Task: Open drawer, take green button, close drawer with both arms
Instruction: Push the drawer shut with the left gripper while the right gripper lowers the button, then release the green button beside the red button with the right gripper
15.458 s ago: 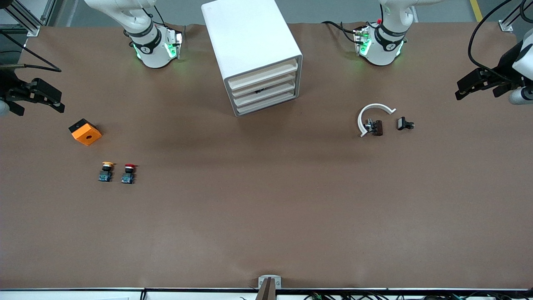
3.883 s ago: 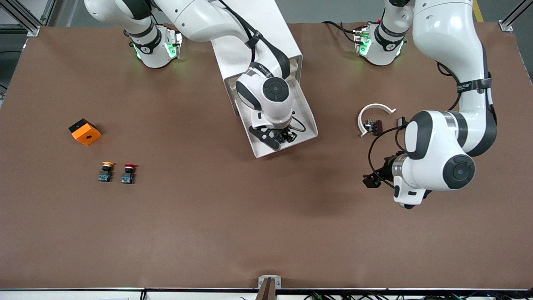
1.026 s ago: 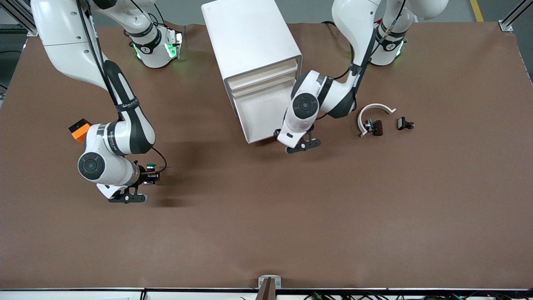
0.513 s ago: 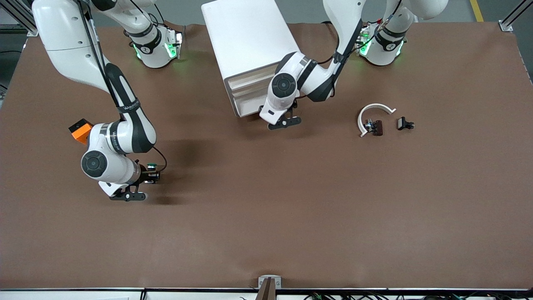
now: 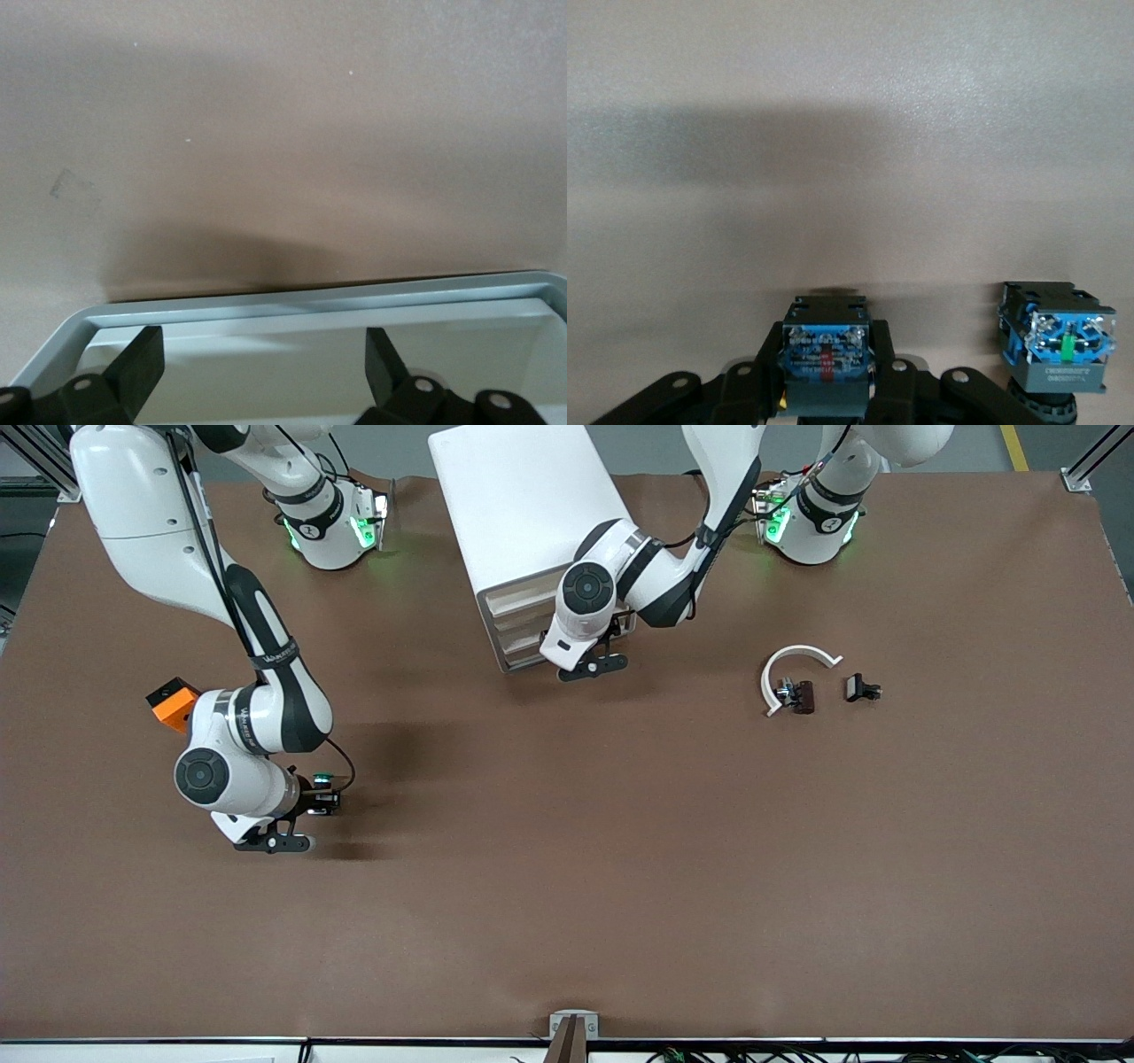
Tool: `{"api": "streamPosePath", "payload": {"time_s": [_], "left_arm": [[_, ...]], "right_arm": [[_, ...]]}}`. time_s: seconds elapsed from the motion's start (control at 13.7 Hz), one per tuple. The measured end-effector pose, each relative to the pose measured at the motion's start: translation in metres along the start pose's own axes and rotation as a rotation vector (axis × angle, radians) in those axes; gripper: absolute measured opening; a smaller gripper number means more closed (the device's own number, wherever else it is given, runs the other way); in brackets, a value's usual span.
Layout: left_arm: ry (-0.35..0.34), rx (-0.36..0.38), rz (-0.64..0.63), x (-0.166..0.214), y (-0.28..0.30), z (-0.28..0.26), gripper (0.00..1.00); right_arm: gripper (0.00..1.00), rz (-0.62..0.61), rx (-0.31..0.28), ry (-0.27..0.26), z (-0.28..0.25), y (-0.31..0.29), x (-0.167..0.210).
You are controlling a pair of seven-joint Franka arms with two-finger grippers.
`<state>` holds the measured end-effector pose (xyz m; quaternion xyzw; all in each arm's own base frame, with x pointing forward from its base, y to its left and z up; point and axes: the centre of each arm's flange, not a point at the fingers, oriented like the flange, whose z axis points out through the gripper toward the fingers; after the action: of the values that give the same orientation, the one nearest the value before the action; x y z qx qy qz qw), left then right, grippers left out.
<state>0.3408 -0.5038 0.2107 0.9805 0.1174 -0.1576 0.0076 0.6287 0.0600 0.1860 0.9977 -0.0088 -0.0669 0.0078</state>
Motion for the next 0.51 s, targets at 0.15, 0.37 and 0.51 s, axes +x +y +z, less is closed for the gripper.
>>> {"api": "streamPosePath", "payload": {"time_s": [0.15, 0.37, 0.51], "left_arm": [[0.01, -0.026, -0.036, 0.02, -0.004, -0.012, 1.0], [0.059, -0.109, -0.143, 0.101, -0.032, -0.065, 1.0], [0.13, -0.152, -0.198, 0.16, -0.066, -0.114, 1.0]], "right_arm": [[0.41, 0.001, 0.001, 0.006, -0.001, 0.001, 0.001], [0.68, 0.004, 0.002, 0.015, -0.002, 0.002, 0.002], [0.9, 0.004, 0.003, 0.025, -0.004, 0.001, 0.004]]}}
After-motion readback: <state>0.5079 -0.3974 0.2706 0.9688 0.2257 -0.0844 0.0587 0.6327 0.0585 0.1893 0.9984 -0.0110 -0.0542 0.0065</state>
